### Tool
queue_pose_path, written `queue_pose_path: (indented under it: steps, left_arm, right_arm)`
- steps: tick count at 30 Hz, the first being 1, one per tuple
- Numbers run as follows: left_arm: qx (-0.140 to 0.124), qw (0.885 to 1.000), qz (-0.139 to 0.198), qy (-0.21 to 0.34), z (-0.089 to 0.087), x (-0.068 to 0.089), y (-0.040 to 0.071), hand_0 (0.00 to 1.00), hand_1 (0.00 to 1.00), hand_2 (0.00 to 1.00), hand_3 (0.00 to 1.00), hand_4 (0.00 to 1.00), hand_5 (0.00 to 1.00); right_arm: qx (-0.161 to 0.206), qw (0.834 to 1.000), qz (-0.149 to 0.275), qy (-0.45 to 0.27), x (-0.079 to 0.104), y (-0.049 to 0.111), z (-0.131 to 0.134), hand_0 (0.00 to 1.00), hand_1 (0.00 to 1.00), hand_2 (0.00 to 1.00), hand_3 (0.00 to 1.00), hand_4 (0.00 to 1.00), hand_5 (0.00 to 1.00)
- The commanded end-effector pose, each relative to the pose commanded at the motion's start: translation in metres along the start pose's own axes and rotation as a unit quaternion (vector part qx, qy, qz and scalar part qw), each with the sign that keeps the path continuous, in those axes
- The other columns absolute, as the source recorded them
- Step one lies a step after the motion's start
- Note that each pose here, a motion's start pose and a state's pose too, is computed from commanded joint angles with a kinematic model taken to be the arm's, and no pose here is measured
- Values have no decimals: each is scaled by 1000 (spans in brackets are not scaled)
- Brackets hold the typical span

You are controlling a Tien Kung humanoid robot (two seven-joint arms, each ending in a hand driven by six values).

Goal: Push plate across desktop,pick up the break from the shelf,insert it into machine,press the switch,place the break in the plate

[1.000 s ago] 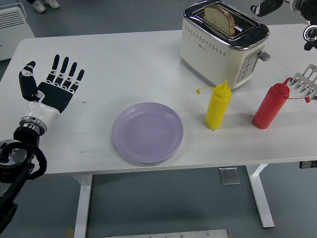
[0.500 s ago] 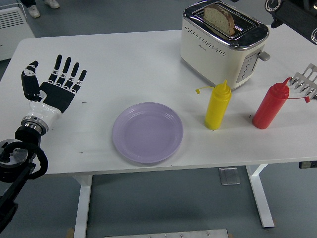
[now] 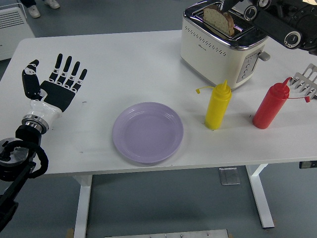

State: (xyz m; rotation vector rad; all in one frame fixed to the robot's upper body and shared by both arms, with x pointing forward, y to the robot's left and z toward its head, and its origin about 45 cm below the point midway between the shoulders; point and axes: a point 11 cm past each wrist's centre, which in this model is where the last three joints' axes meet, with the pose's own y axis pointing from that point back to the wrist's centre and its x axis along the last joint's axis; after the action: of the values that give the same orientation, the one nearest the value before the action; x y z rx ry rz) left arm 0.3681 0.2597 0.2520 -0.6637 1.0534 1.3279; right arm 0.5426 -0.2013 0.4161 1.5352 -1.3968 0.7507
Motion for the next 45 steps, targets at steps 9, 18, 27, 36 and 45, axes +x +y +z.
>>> queue_pose_path:
  steps: [9, 18, 27, 36, 45]
  left_arm:
    - [4, 1000, 1, 1, -3, 0, -1, 822, 758, 730, 702, 618, 998]
    - [5, 1000, 0, 1, -4, 0, -1, 821, 758, 730, 702, 614, 998]
    - [6, 1000, -1, 2, -4, -1, -1, 821, 758, 730, 702, 611, 998]
    - [7, 1000, -2, 2, -5, -1, -2, 820, 758, 730, 701, 610, 998]
    - [7, 1000, -1, 3, -5, -1, -2, 820, 758, 730, 700, 608, 998]
  right_arm:
    - [24, 1000, 11, 1, -2, 4, -13, 629, 677, 667, 717, 730, 107]
    - [31, 999, 14, 12, -8, 6, -16, 618, 673, 666, 714, 735, 113]
    - [12, 1000, 8, 28, -25, -1, -3, 560, 659, 663, 715, 729, 123]
    - [-2, 999, 9, 35, -32, -5, 7, 512, 634, 650, 709, 724, 126]
    - [-10, 999, 16, 36, -36, -7, 13, 430, 551, 547, 669, 541, 2]
